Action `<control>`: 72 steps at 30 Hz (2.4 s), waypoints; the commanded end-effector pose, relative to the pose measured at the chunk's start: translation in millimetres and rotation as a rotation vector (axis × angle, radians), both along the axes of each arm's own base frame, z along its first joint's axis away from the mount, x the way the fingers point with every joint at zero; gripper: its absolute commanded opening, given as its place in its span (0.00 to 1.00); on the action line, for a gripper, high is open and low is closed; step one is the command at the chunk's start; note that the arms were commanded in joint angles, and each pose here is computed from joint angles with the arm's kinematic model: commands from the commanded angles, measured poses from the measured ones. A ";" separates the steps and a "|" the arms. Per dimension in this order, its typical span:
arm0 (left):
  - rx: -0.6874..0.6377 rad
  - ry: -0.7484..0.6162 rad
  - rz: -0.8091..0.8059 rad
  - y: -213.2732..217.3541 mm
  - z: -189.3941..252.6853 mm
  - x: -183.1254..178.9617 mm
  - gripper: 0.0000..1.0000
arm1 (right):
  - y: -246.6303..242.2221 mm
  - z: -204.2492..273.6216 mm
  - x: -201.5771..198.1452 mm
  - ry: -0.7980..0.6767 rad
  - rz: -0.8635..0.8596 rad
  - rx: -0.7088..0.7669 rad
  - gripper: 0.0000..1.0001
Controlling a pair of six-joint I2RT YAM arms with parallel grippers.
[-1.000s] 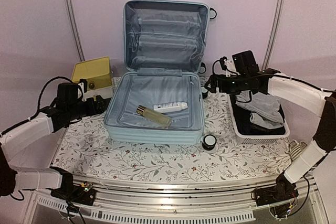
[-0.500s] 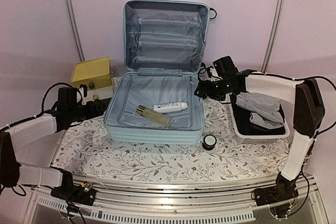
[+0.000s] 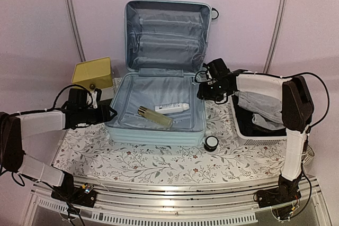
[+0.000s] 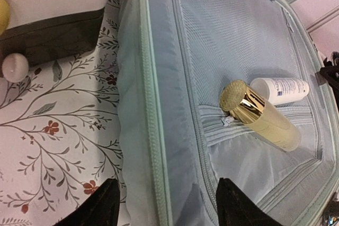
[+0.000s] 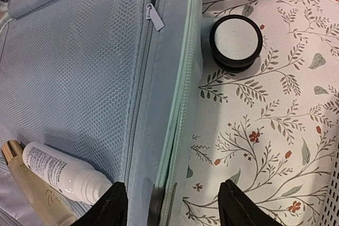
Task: Open, take out, and arrange the luggage
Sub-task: Move the opened luggage to the center of the board.
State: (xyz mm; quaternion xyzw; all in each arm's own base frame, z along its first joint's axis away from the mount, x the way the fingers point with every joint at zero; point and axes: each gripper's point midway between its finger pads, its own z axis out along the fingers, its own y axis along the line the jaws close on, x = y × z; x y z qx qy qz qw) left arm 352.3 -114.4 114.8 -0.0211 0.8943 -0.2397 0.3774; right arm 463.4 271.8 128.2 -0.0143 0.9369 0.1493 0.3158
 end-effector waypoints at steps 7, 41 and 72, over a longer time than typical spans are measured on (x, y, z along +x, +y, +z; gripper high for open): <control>-0.018 -0.016 -0.145 -39.2 2.2 6.7 0.62 | 15.8 -16.8 13.4 0.024 0.052 -0.009 0.49; -0.073 0.008 -0.336 -136.4 -11.9 7.6 0.36 | -82.9 -26.7 27.5 0.034 -0.094 -0.108 0.23; 0.061 -0.333 -0.028 -48.5 119.5 -22.4 0.98 | -44.8 127.7 -7.7 -0.344 0.210 0.055 0.99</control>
